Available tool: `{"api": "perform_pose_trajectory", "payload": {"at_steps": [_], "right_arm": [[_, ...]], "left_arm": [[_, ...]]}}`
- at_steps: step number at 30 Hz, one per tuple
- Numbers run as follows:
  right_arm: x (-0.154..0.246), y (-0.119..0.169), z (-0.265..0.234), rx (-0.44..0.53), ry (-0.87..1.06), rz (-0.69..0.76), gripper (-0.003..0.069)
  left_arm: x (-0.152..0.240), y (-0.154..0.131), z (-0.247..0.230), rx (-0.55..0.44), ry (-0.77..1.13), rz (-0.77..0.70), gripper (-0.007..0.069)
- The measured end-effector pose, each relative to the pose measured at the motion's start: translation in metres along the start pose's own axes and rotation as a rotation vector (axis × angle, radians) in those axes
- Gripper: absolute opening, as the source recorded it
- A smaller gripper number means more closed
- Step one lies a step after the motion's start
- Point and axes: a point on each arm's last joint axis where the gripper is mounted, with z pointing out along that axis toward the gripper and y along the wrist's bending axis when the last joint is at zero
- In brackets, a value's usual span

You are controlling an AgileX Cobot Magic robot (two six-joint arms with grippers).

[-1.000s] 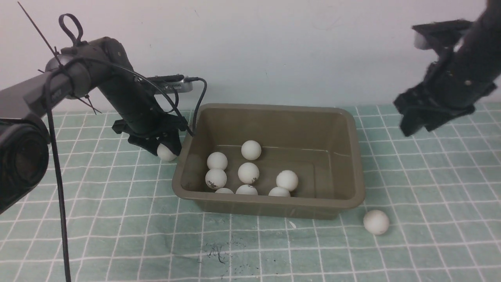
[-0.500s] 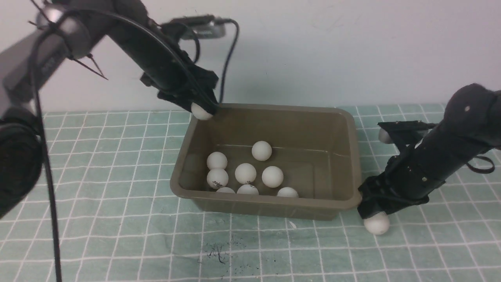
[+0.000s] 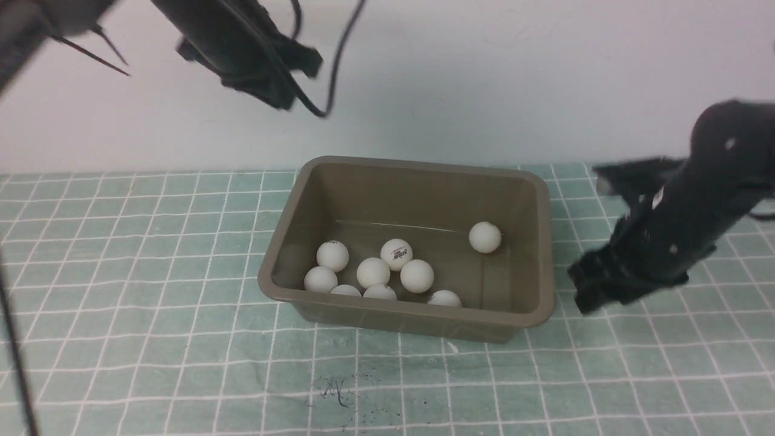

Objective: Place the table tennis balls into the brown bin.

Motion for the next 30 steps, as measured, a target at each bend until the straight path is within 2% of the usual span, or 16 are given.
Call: {"api": "perform_pose_trajectory", "payload": {"at_steps": [1,2,4,7,12,13,15,16,17,18,19,20,21,24,27,30], "right_arm": [[-0.003,0.003,-0.007,-0.016,-0.031,0.002,0.0361],[-0.014,0.017,-0.032,-0.08,-0.148,-0.015,0.0361],[-0.029,0.033,-0.05,-0.139,-0.26,-0.086,0.0361],[-0.043,0.048,-0.048,-0.168,-0.312,-0.149,0.037],[-0.06,0.054,-0.033,-0.18,-0.273,-0.186,0.054],[-0.06,0.055,-0.042,-0.173,-0.23,-0.192,0.055],[-0.055,0.057,-0.064,-0.153,-0.236,-0.194,0.0451],[-0.054,0.057,-0.07,-0.146,-0.246,-0.2,0.0451],[-0.041,0.059,-0.102,-0.116,-0.281,-0.227,0.0277],[-0.03,0.06,-0.125,-0.098,-0.325,-0.243,0.019],[-0.027,0.06,-0.13,-0.095,-0.331,-0.245,0.0171],[-0.011,0.062,-0.153,-0.08,-0.382,-0.251,0.0085],[0.017,0.062,-0.182,-0.063,-0.462,-0.251,0.0038],[0.074,0.059,-0.219,-0.028,-0.671,-0.249,-0.0003],[0.126,0.053,-0.228,-0.023,-0.843,-0.225,-0.0011],[0.208,0.037,-0.21,-0.02,-1.174,-0.174,-0.0012]], "left_arm": [[0.001,0.001,-0.005,-0.004,-0.01,-0.004,0.0],[0.014,-0.001,-0.04,-0.019,-0.034,-0.012,-0.0005],[0.038,-0.009,-0.07,-0.022,-0.034,-0.015,-0.0005],[0.087,-0.018,-0.078,0.007,0.054,-0.044,-0.0005],[0.157,-0.033,-0.088,0.035,0.038,-0.085,-0.0005],[0.187,-0.037,-0.087,0.041,0.003,-0.107,-0.0005],[0.211,-0.04,-0.09,0.036,-0.047,-0.118,-0.0005],[0.213,-0.041,-0.094,0.034,-0.068,-0.117,-0.0005],[0.233,-0.043,-0.095,0.029,-0.099,-0.122,-0.0005],[0.243,-0.045,-0.097,0.025,-0.124,-0.122,-0.0005],[0.243,-0.045,-0.097,0.025,-0.124,-0.122,-0.0005],[0.254,-0.046,-0.101,0.023,-0.155,-0.121,-0.0005],[0.263,-0.048,-0.105,0.02,-0.186,-0.118,-0.0005],[0.279,-0.051,-0.114,0.012,-0.26,-0.108,-0.0005],[0.288,-0.054,-0.122,0.008,-0.319,-0.1,-0.0005],[0.297,-0.057,-0.133,0.007,-0.376,-0.087,-0.0005]]}}
